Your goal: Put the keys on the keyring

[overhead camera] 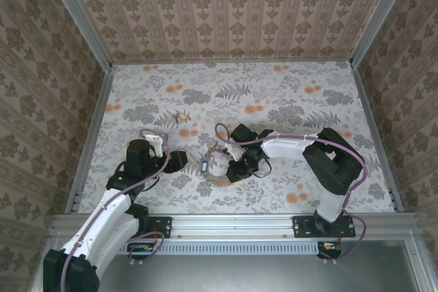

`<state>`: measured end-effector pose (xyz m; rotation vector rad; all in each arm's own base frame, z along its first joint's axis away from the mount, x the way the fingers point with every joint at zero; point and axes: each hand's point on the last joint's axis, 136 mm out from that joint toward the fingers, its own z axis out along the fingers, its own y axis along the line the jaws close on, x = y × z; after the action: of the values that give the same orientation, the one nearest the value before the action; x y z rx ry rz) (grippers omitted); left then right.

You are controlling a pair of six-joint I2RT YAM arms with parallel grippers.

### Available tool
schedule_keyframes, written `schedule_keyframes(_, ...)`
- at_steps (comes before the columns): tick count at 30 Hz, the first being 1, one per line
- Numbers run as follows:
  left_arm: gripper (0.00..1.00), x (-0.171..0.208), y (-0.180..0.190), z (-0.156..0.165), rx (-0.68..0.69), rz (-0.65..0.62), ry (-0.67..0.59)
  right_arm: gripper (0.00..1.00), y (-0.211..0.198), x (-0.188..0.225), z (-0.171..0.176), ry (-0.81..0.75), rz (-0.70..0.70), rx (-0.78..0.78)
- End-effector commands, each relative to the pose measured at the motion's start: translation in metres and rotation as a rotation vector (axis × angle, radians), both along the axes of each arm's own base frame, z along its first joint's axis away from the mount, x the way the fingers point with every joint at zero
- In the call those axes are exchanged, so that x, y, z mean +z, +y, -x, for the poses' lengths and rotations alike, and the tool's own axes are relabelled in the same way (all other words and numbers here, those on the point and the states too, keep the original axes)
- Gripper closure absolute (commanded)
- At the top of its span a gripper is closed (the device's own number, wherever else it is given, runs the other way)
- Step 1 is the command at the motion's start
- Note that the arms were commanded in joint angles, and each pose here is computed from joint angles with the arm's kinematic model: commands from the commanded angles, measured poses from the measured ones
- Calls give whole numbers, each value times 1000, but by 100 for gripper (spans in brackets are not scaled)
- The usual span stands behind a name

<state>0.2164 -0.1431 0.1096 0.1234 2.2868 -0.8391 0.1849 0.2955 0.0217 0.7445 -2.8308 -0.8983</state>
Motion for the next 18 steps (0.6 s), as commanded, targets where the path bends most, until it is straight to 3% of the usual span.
schedule_keyframes(1,29,0,-1,1,4,14,-1,85,2,6,5,-17,-41,31)
schedule_keyframes(7,29,0,-1,1,3,15,-5,86,4,7,5,-29,-60,52)
schedule_keyframes(18,29,-5,0,3,17,32,12,78,11,-7,9,17,-61,54)
